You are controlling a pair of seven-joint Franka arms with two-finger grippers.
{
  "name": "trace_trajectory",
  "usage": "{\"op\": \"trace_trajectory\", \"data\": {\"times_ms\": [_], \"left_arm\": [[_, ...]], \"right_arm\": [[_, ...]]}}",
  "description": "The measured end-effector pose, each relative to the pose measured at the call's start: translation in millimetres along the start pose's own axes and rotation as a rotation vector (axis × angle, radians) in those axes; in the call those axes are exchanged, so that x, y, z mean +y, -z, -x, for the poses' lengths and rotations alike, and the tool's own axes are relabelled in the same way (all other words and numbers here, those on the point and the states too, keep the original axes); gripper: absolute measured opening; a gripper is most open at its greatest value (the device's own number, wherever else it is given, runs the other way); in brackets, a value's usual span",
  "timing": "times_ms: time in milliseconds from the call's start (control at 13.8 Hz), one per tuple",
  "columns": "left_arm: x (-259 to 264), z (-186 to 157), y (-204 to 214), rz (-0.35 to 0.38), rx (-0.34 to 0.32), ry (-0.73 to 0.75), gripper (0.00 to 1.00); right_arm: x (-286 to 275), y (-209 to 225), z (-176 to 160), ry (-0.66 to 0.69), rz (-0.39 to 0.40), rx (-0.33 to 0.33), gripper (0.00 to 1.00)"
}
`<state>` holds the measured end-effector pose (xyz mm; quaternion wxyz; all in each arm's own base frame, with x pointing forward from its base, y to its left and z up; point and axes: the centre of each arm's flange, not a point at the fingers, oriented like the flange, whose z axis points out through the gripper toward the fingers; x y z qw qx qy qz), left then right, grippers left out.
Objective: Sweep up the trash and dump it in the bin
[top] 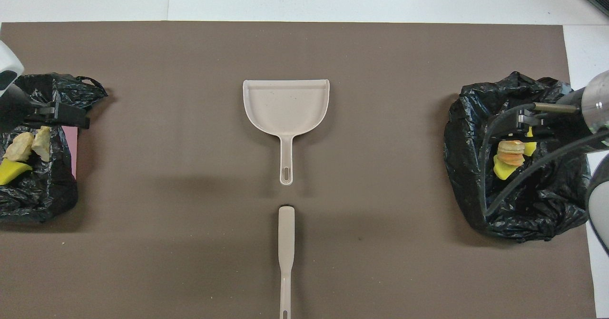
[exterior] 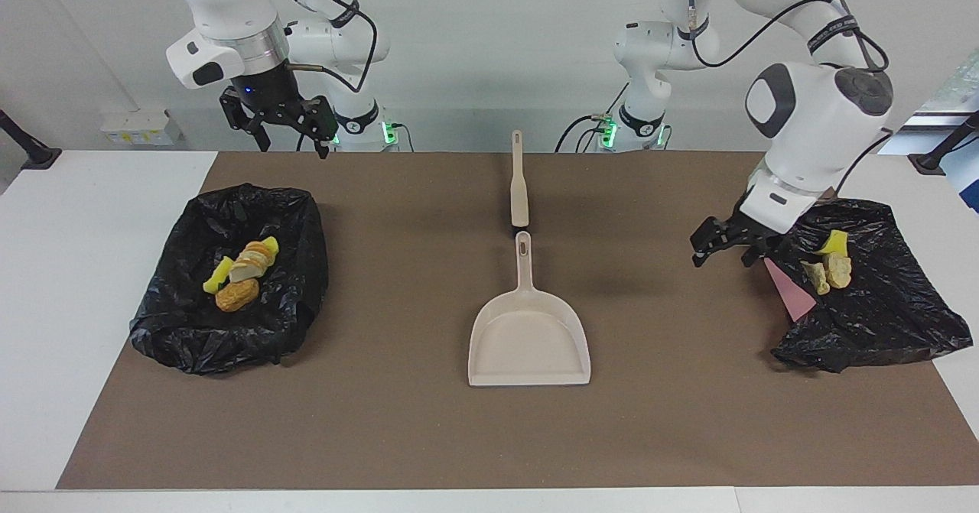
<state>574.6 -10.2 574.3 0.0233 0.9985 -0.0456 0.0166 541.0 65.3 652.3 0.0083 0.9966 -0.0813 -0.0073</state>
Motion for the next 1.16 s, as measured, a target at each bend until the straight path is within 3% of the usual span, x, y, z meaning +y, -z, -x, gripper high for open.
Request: {"op": "trace_trajectory", "data": {"times_ms": [291,582,1163], "left_arm": [[7.0,12.4,39.2,-0.021,-0.068,-0.018,1.00],[3.2,18.1,41.5,-0.020,-0.107,-0.011,1.00],[1.9,18.4,50.7,-0.020,-0.095,-0.014,1.00]], "right_arm": [[0.0,0.0,0.0,0.000,0.000,0.000,1.00],[0.1,0.0,0.0,0.000,0.000,0.000,1.00],[0.1,0.0,0.0,0.000,0.000,0.000,1.00]]}}
